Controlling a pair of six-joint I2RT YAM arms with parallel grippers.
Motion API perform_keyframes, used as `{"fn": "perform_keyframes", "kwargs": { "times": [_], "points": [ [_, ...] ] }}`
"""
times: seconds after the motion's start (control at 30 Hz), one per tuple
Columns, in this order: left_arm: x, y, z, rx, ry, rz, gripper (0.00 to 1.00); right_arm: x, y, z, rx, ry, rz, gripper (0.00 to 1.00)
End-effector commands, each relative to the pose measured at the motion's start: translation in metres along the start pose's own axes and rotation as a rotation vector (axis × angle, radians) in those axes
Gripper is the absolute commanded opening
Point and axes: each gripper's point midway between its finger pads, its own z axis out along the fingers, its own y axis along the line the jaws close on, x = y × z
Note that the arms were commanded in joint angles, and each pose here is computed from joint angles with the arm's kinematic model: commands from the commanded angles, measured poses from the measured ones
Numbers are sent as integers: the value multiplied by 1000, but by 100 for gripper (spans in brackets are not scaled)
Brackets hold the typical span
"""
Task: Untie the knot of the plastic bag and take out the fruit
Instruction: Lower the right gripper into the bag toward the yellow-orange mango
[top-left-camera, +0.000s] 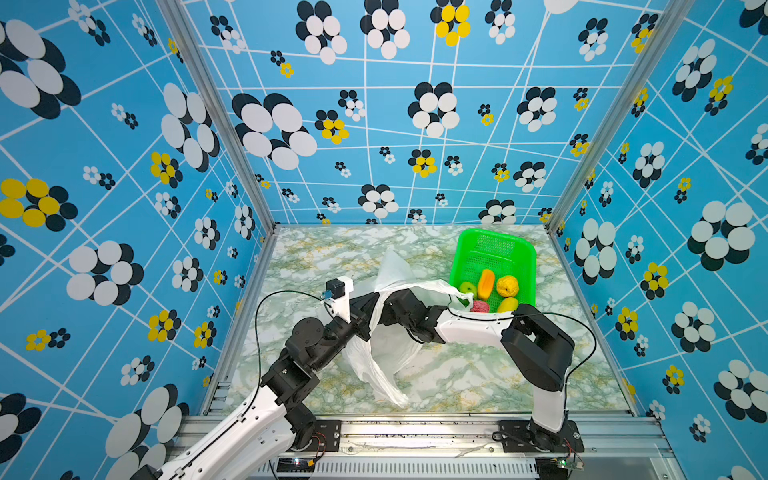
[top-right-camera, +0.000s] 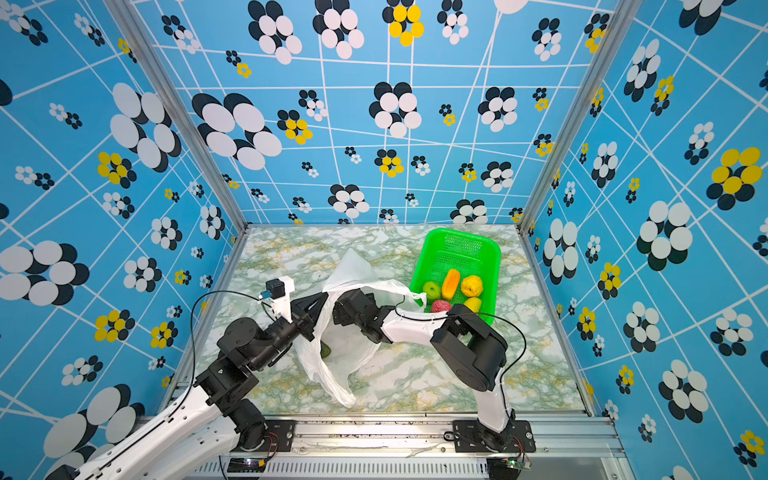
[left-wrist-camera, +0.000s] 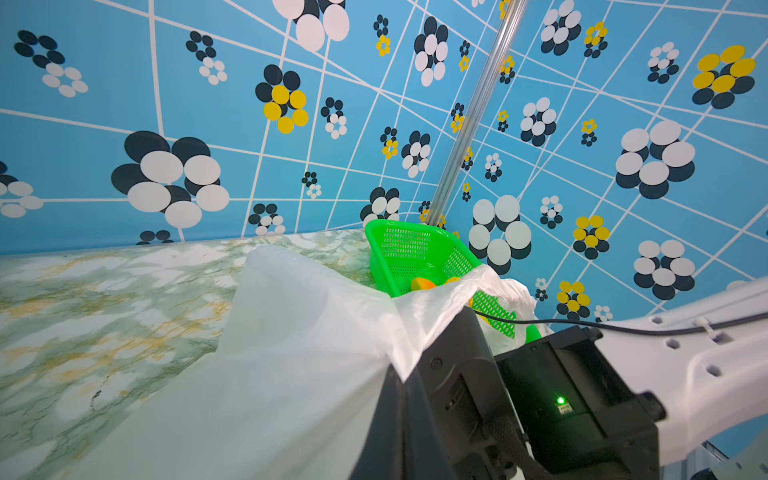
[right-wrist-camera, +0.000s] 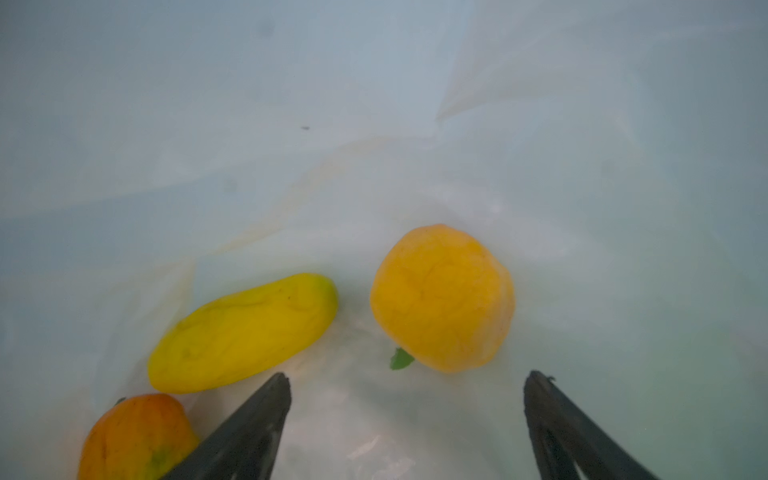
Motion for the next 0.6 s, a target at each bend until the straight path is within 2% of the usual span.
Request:
{"fn": "perform_keyframes", "kwargs": {
  "times": [0.0, 0.17, 0.37, 0.57],
  "points": [
    [-5, -6, -2, 33, -26, -8, 0, -18, -18, 9, 142, -69, -20, 91],
    [-5, -5, -2, 30, -27, -4, 0, -20, -14, 34, 166, -91, -104, 92],
    [-5, -3, -2, 19, -27, 5, 0, -14, -6, 53, 148, -81, -87, 91],
    [-7, -4, -4, 23, -32, 3, 0, -14, -7, 68, 193, -74, -210, 84]
  ]
}}
